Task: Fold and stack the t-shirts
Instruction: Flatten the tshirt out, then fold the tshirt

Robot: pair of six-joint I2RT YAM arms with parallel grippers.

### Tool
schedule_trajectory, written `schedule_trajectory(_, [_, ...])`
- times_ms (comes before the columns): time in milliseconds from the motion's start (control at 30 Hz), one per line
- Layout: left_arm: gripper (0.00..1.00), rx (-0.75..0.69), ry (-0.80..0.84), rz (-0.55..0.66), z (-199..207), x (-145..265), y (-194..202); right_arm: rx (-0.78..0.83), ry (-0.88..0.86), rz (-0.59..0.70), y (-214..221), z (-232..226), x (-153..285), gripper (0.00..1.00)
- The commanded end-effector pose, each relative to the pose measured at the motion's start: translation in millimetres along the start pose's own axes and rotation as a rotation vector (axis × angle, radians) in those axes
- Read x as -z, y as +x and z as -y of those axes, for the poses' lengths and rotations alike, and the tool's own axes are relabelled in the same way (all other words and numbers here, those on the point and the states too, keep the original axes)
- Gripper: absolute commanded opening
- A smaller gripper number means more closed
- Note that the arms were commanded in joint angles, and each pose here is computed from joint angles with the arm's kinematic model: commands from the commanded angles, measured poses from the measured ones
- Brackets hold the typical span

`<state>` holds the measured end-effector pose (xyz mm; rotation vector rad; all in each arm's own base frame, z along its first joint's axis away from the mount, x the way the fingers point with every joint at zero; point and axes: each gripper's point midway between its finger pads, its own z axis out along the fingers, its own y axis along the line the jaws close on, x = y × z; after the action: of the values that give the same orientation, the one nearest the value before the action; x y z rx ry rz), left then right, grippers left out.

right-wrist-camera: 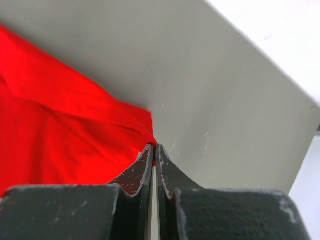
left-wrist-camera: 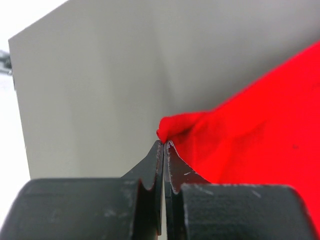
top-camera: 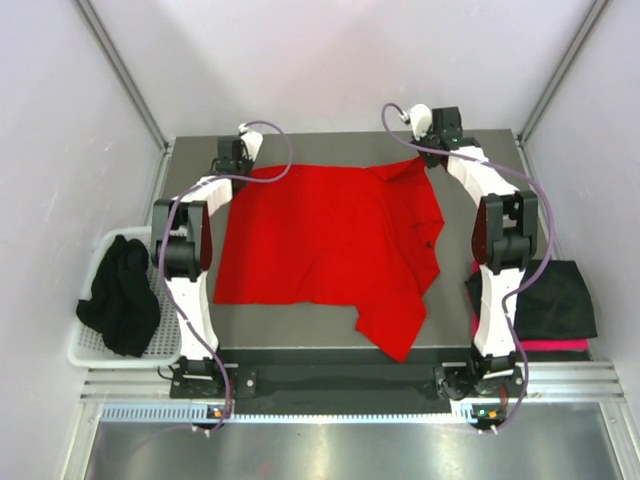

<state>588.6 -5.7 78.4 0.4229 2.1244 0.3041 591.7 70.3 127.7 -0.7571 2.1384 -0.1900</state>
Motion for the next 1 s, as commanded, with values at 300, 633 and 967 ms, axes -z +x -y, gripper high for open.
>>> schedule_trajectory(300, [0.0, 0.01, -0.095, 0.116, -37.0, 65.0, -42.1, -0.017, 0.05, 0.099, -31.8, 11.6, 84.3, 0.0])
schedule_trajectory(633, [0.0, -0.007, -0.08, 0.069, -32.7, 80.8, -21.6, -0.04, 0.014, 0.079, -15.6, -3.7, 116.0, 0.0])
schedule_trajectory(967, [0.0, -0.006, -0.075, 0.054, -32.4, 92.9, -7.3, -0.061, -0.04, 0.039, 16.8, -28.2, 143.5, 0.0])
